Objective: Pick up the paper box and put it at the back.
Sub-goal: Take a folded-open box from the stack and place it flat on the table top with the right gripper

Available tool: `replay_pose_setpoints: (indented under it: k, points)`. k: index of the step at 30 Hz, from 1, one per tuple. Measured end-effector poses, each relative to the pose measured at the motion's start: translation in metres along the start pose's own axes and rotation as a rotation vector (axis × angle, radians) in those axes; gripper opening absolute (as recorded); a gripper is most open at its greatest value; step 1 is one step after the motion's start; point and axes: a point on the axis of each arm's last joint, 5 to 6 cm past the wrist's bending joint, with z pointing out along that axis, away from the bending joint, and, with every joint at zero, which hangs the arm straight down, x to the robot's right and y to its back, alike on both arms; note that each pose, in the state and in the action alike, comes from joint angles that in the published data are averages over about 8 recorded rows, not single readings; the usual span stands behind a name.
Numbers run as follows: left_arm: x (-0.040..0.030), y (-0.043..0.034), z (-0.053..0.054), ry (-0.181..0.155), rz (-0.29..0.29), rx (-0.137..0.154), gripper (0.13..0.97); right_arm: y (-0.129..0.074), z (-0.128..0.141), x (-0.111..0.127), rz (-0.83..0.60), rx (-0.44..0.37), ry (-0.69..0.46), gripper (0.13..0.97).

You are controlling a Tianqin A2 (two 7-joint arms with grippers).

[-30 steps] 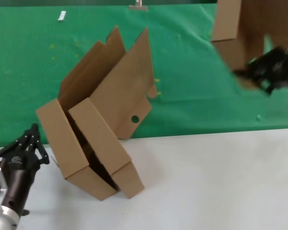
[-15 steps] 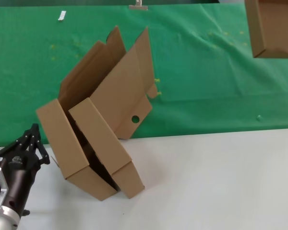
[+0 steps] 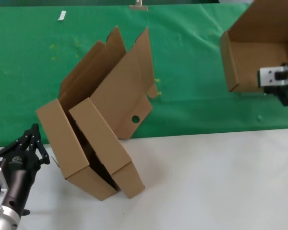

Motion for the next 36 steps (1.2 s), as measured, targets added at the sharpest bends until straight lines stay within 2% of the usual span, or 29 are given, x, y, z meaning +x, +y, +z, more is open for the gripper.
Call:
replay_pose_setpoints:
  k: [10,18,23,32,36]
  points:
    - [0.0000,0.0000,0.000,0.000,0.000,0.000,0.144,-0.015,0.025,-0.039,0.092,0.039,-0.037,0.152]
    - [0.0000,0.0000,0.000,0.000,0.000,0.000,0.144,-0.021,0.034,-0.056,0.172,0.066,-0.047,0.153]
    - [0.0000,0.0000,0.000,0.000,0.000,0.000,0.144,-0.023,0.036,-0.060,0.198,0.070,-0.048,0.154]
    - [0.0000,0.0000,0.000,0.000,0.000,0.000,0.144,-0.022,0.034,-0.056,0.223,0.069,-0.034,0.207]
    - [0.0000,0.0000,0.000,0.000,0.000,0.000,0.144,-0.018,0.031,-0.050,0.227,0.064,-0.027,0.265]
